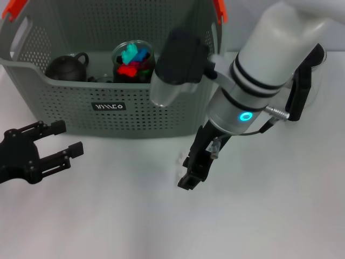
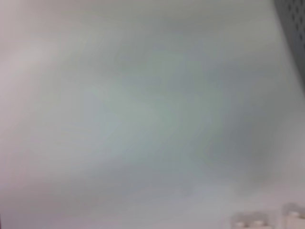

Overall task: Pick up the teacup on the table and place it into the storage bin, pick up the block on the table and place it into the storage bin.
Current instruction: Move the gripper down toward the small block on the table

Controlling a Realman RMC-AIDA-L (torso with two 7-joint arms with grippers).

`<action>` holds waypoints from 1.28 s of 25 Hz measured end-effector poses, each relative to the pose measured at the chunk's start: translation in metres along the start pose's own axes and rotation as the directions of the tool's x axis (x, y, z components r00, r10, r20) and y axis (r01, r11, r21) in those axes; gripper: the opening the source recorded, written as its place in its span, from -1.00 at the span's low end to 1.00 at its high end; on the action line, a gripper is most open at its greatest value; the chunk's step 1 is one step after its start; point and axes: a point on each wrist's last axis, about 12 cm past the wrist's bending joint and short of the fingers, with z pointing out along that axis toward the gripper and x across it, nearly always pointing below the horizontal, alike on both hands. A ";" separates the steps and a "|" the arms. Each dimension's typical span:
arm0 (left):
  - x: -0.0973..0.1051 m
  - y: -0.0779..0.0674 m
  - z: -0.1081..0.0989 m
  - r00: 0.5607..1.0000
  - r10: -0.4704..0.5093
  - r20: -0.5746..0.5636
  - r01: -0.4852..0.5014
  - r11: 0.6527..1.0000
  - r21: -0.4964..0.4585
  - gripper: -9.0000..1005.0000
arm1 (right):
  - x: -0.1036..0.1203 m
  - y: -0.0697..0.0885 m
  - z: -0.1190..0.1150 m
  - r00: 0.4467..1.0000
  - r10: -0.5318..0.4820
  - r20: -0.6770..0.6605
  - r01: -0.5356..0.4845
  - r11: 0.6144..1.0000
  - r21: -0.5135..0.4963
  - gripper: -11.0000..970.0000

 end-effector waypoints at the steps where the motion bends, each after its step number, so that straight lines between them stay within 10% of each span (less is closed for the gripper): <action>1: 0.000 0.000 0.000 1.000 0.000 0.000 0.000 1.000 0.000 0.38 | 0.001 -0.001 0.004 1.000 0.004 -0.003 -0.004 1.000 -0.002 -0.01; 32: 0.004 0.000 0.000 1.000 -0.010 -0.010 0.010 1.000 -0.021 0.39 | 0.017 -0.012 0.049 0.998 -0.052 0.040 0.048 0.994 0.095 0.36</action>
